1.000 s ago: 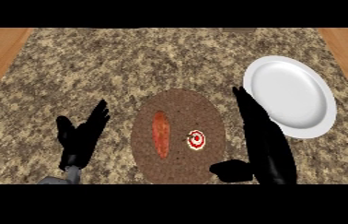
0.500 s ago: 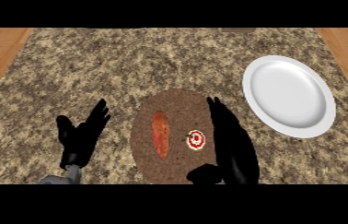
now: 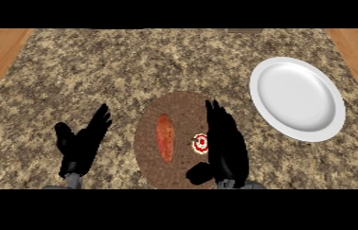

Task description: Pick the cupcake from the placemat and place it in the plate

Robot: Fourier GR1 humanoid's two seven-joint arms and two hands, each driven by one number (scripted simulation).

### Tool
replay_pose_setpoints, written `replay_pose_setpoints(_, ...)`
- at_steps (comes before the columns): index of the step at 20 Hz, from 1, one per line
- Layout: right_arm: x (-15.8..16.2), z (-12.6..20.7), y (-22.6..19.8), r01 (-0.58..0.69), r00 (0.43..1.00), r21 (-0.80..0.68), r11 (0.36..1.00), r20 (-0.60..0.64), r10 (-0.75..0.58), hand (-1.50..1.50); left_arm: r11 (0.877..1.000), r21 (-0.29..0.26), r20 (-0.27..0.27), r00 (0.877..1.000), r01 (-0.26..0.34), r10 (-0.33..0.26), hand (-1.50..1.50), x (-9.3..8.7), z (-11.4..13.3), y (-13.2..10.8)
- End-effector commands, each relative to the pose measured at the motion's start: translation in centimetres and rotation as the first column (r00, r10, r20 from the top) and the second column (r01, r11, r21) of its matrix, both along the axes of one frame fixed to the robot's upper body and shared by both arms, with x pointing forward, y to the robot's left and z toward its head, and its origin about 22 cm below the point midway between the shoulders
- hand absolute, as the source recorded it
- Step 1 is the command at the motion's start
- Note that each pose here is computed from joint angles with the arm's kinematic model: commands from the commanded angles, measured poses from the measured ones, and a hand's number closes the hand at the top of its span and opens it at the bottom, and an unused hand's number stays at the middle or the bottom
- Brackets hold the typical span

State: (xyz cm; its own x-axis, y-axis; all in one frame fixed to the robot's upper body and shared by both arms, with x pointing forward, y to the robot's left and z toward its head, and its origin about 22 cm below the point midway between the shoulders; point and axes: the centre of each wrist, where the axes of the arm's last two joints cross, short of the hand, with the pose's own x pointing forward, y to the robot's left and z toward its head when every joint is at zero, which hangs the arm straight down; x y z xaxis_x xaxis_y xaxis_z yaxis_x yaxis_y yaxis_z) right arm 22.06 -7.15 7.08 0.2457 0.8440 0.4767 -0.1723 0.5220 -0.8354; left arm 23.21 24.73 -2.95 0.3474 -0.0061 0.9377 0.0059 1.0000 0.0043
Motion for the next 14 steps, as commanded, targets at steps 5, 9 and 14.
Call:
replay_pose_setpoints(5, 0.6, -0.8, 0.4, 0.044, 0.998, -0.060, 0.997, -0.046, -0.047, -1.50, 1.000, -0.003, -0.033, 0.999, -0.009, 0.008, 0.00, 0.7, -0.1, -1.6)
replay_pose_setpoints(9, 0.9, -3.4, 0.2, 0.029, 0.997, -0.046, 0.999, -0.075, -0.033, -1.50, 1.000, 0.001, -0.045, 0.999, -0.003, 0.003, 0.00, -0.4, -1.0, 0.5)
replay_pose_setpoints(14, 2.1, -5.3, -0.9, 0.012, 0.993, -0.059, 0.998, -0.116, -0.019, -1.50, 1.000, 0.009, -0.015, 1.000, -0.001, 0.001, 0.00, -0.4, -0.2, -0.7)
